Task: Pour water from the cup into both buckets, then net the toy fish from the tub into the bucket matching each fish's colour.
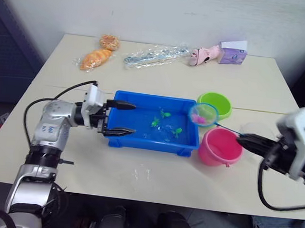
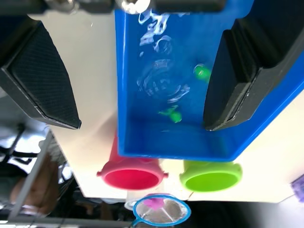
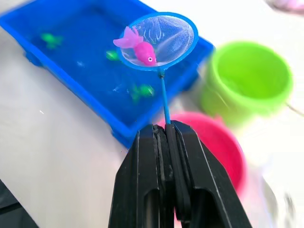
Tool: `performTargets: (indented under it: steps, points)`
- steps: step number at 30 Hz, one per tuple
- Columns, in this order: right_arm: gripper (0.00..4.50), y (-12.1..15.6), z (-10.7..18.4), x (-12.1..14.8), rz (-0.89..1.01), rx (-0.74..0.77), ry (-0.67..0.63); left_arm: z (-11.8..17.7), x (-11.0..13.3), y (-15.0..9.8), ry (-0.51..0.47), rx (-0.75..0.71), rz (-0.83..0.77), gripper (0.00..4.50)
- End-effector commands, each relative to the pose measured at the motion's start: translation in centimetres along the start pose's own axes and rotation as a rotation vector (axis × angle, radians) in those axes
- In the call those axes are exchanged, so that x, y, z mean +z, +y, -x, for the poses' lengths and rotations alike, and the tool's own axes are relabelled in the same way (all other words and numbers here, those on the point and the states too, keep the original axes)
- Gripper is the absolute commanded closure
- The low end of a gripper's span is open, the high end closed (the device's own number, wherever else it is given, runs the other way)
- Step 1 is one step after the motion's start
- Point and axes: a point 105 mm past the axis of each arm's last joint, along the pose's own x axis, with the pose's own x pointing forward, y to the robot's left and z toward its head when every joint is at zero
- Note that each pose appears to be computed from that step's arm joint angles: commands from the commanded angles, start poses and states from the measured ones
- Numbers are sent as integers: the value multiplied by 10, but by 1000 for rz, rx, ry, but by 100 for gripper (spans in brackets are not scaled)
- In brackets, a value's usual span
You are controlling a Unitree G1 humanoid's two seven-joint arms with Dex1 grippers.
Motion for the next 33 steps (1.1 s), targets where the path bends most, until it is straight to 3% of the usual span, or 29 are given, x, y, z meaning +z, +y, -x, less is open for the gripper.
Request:
performTargets:
  steps: [1,5,12,16,22,25,30,33]
  points:
    - [450,-2,24,-9,87,-139,-1,-10,6,1,-18,-56,-20,7]
    - [450,-11,35,-19,159,-272,-33,-18,4,2,-26,-94,-14,7]
    - [450,-14,34,-30,424,-378,-64,-30,5,0,-50,-127,-10,7]
    - [450,-11,28,-49,752,-339,25,-33,4,-3,-56,-142,8,7]
    - [450,-16,30,-57,1164,-415,7,-38,2,-5,-77,-133,21,7]
    - [450,-20,36,-54,1239,-511,-40,-40,1,-7,-89,-127,26,7]
    - [450,-13,35,-57,1431,-510,-76,-42,0,-7,-100,-107,29,7]
    - [450,-15,34,-69,1454,-486,-60,-42,-1,-5,-104,-94,27,7]
